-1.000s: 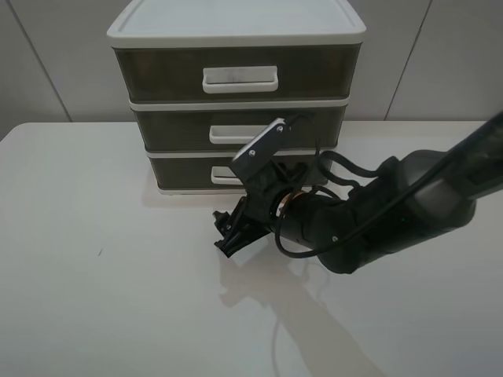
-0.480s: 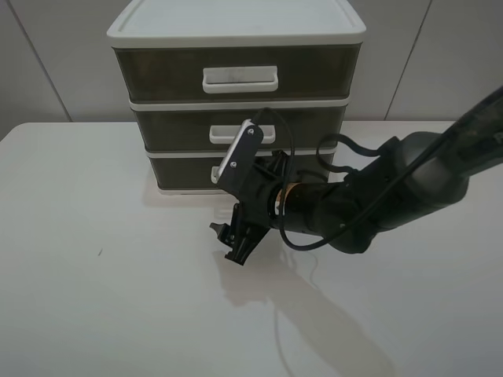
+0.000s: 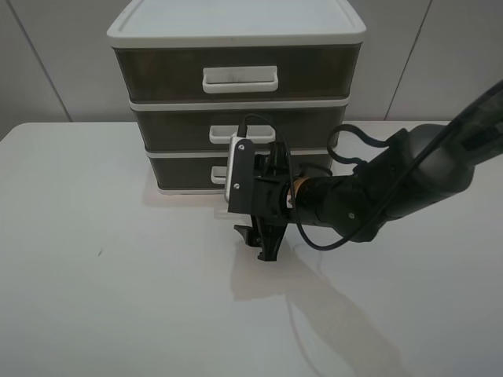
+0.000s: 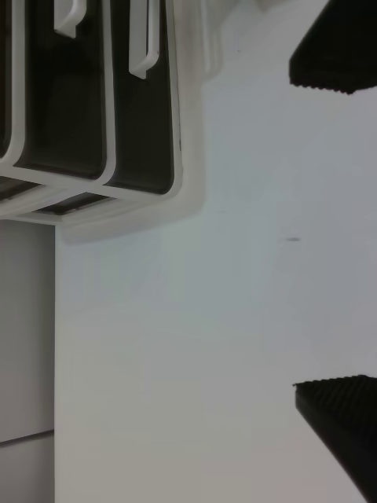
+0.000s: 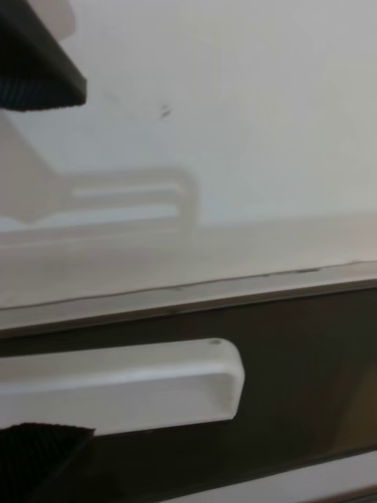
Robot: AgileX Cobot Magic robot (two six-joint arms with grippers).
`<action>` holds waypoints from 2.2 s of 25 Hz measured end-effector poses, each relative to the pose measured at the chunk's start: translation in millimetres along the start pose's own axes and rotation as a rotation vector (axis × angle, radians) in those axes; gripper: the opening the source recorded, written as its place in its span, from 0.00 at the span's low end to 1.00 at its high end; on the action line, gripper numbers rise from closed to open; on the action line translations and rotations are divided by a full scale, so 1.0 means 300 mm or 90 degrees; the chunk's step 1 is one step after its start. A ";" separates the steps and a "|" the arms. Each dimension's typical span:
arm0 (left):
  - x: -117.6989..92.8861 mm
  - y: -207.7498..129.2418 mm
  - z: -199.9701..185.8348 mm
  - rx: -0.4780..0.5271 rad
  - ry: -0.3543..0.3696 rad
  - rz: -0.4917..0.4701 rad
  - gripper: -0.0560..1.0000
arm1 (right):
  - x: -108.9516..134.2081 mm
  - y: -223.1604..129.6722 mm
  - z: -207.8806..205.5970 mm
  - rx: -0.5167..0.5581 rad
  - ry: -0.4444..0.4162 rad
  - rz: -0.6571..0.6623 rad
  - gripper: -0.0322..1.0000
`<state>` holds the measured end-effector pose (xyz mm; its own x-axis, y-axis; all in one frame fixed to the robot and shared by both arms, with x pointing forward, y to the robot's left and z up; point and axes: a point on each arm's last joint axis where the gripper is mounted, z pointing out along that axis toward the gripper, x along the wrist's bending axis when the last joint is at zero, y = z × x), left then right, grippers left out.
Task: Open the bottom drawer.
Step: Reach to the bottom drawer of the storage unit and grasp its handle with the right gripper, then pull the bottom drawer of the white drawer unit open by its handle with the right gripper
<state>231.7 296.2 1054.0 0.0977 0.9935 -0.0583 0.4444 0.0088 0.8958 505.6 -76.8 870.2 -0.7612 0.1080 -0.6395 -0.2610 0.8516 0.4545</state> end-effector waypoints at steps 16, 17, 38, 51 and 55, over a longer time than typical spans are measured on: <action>0.000 0.000 0.000 0.000 0.000 0.000 0.76 | -0.012 -0.045 0.056 0.044 0.031 -0.004 0.79; 0.000 0.000 0.000 0.000 0.000 0.000 0.76 | -0.013 -0.044 0.058 0.042 0.029 -0.004 0.79; 0.000 0.000 0.000 0.000 0.000 0.000 0.76 | -0.008 -0.058 0.076 0.058 0.045 0.000 0.79; 0.000 0.000 0.000 0.000 0.000 0.000 0.76 | -0.025 -0.046 0.026 0.091 0.091 -0.004 0.79; 0.000 0.000 0.000 0.000 0.000 0.000 0.76 | -0.026 -0.044 0.015 0.098 0.105 -0.013 0.79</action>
<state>231.7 296.2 1054.0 0.0977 0.9935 -0.0583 0.4444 0.0088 0.8958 517.6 -86.7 866.5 -0.8468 0.0154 -0.5317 -0.1929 0.9226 0.3341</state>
